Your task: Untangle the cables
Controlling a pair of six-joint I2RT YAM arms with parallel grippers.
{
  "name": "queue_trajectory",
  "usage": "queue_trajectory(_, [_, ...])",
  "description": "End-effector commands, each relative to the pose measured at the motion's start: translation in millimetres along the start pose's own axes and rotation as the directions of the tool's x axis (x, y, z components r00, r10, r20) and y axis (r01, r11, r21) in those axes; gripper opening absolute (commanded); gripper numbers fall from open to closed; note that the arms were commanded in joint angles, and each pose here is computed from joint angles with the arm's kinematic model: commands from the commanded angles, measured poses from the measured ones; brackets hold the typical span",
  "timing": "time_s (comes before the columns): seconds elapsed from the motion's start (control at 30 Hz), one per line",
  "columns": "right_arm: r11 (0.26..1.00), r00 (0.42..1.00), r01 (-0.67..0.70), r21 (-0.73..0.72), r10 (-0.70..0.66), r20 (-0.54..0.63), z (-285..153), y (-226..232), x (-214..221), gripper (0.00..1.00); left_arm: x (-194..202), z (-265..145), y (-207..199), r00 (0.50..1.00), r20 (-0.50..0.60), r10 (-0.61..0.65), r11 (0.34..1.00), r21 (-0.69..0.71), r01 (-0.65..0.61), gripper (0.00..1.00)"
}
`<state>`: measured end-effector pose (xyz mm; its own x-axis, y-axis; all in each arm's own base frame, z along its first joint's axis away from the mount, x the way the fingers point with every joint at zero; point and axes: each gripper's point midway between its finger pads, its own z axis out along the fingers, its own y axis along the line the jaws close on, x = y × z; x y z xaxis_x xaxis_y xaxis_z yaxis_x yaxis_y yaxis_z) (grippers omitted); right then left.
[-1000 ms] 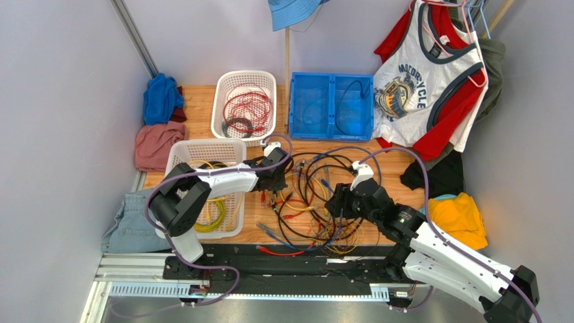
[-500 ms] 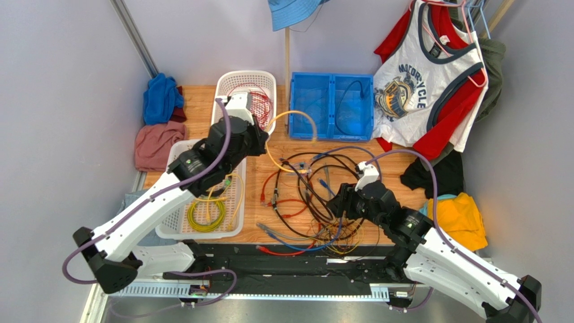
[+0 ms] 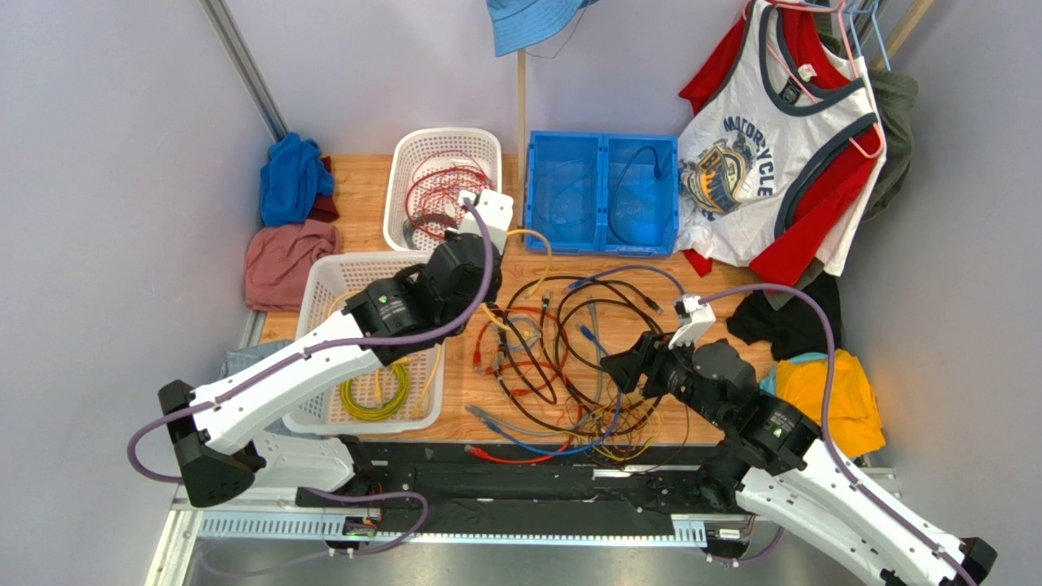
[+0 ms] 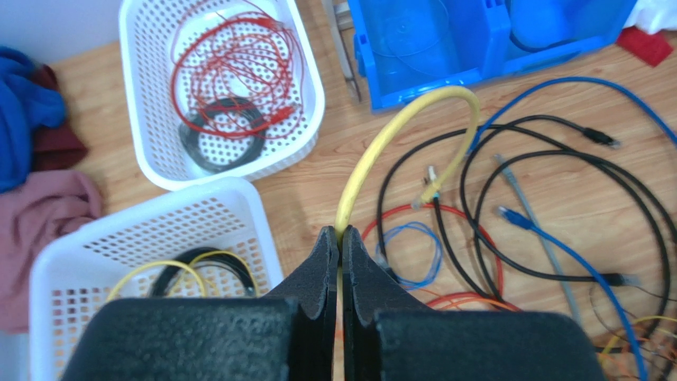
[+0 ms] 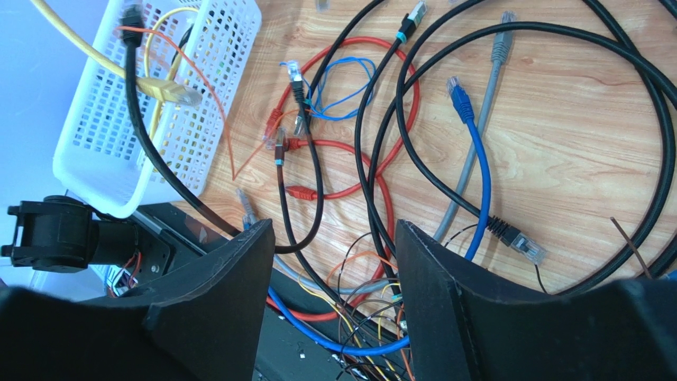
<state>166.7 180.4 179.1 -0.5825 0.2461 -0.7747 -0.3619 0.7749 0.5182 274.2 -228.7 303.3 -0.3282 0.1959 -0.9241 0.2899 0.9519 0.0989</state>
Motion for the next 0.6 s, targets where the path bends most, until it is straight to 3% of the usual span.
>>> queue_trajectory(0.0, [0.998,0.998,-0.01,-0.057,0.013,0.066,-5,15,-19,0.62,-29,-5,-1,0.986,0.116,0.116,0.99,-0.09,-0.106,0.0])
queue_trajectory(0.23, [0.971,0.999,-0.003,-0.24,0.015,0.051,-3,56,-27,0.7,-50,-8,-55,0.949,0.234,0.213,0.977,-0.035,-0.211,0.0])
queue_trajectory(0.57, [0.936,0.997,0.022,-0.351,-0.047,-0.063,23,83,-9,0.71,-56,-14,-92,0.945,0.259,0.201,0.973,0.054,-0.222,0.0])
